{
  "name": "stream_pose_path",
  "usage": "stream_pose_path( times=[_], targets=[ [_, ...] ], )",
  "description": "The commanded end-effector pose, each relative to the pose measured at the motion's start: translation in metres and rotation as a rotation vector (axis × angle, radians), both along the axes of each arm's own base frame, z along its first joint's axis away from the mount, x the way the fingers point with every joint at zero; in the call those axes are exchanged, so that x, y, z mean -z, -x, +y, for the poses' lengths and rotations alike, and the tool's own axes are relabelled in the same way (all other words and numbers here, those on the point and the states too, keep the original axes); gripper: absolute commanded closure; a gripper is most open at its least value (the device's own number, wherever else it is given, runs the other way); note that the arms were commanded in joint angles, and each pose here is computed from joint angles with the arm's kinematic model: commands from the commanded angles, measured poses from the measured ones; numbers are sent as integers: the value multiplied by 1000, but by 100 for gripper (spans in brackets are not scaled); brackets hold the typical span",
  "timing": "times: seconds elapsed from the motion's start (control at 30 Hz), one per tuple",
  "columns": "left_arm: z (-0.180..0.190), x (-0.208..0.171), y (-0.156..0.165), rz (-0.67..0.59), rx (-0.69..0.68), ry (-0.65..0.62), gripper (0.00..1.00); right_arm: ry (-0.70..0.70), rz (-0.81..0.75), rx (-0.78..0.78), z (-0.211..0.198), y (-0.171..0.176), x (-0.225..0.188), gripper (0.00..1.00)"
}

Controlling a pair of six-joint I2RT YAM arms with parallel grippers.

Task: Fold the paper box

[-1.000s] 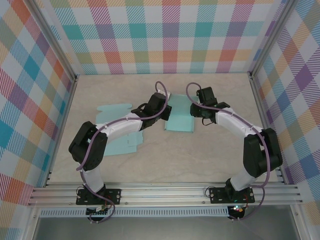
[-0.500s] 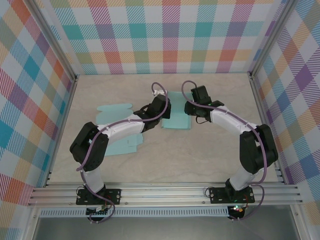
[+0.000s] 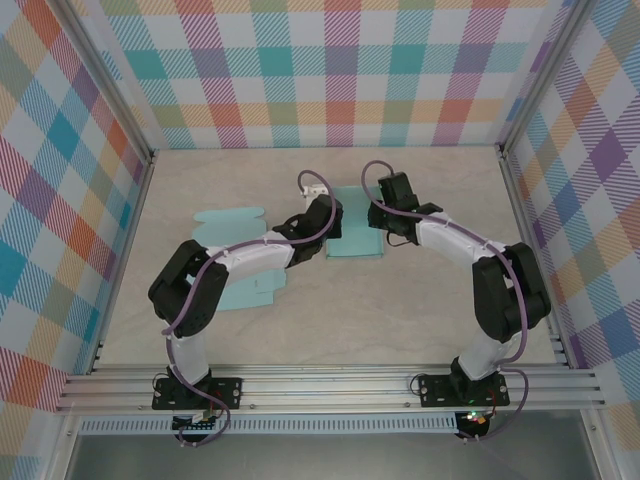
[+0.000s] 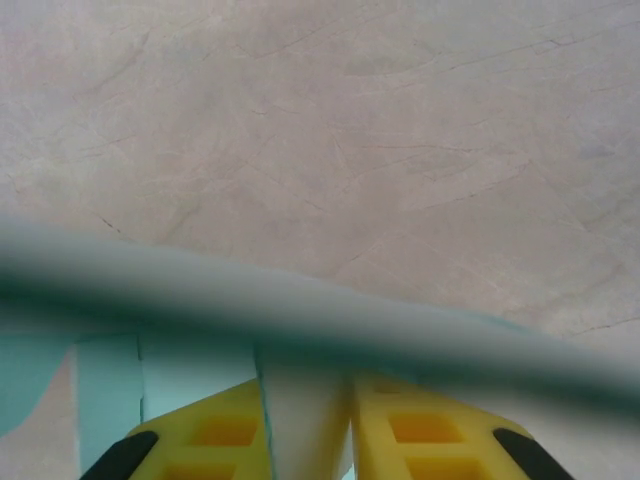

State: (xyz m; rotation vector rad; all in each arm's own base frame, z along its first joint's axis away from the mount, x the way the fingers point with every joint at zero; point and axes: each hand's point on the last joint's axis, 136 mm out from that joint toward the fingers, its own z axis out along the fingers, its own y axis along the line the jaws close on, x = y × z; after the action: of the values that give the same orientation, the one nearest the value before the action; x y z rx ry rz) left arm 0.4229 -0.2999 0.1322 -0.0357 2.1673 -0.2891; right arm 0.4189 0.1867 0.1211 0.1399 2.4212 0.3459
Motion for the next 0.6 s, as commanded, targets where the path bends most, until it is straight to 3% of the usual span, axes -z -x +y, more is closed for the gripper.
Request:
stream_pose_path(
  times=[0.0,0.57],
  targets=[
    [-20,5,6,-1,11,101,100,-41,-32,-30,21,2,2,80],
    [-8,33,30,41,1,108,95,-6,-62,-74,18,35,29,84]
  ],
)
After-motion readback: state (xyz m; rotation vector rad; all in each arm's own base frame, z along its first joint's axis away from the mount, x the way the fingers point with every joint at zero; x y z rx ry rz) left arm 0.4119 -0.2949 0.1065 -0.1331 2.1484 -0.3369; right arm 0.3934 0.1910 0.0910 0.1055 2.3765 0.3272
